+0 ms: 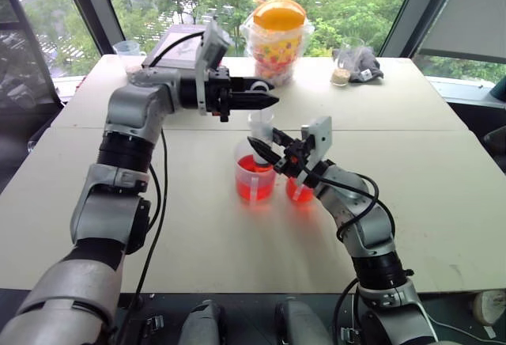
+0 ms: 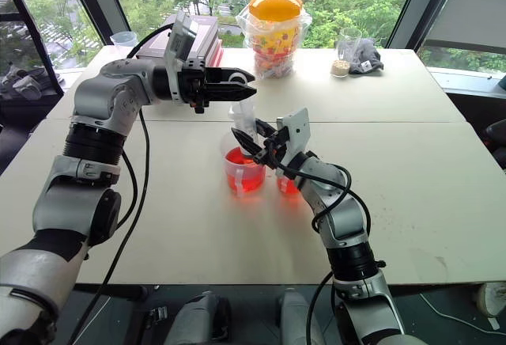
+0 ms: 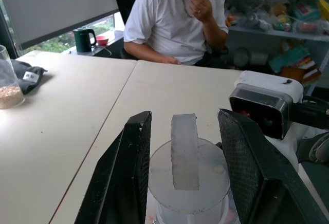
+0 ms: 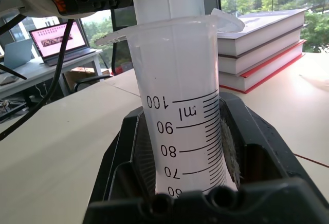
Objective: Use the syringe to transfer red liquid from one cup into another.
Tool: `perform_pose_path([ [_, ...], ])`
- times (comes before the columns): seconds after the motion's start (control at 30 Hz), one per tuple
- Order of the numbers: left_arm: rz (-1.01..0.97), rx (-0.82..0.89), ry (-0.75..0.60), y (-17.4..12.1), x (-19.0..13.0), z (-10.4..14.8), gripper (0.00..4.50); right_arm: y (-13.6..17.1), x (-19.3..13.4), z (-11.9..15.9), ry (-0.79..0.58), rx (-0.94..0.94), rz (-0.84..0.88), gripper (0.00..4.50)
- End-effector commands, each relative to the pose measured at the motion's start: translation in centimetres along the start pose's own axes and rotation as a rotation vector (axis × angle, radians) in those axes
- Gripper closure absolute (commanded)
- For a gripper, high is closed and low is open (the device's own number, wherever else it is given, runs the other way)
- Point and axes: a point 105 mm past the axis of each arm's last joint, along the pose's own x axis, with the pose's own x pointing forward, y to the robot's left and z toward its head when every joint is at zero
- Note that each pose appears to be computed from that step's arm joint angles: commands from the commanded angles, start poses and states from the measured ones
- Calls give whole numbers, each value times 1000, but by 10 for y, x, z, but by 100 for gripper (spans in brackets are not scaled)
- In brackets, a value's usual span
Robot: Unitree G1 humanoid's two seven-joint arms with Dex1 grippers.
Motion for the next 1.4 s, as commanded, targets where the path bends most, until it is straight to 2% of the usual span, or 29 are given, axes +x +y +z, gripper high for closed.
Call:
perform_pose_path([
  [0.03,69,171,-87,4,-11,51,307,17,0,-12,40,20,83,313],
  [0.6,79,185,-92,6,-13,54,307,16,1,-10,39,10,88,313],
  [0.83,44,158,-58,1,-11,42,307,12,3,8,-3,-19,81,313],
  [0.9,33,139,-50,-1,-11,37,204,9,4,18,-26,-30,77,313],
  [0.93,30,132,-49,-2,-11,36,171,9,5,21,-33,-33,76,313],
  [1.0,28,117,-38,-3,-13,30,76,8,5,31,-54,-40,76,313],
  [1.03,25,115,-38,-5,-15,28,16,7,5,35,-65,-39,75,313],
  [1.4,25,46,-147,-15,-35,42,7,5,6,57,-114,-20,55,313],
])
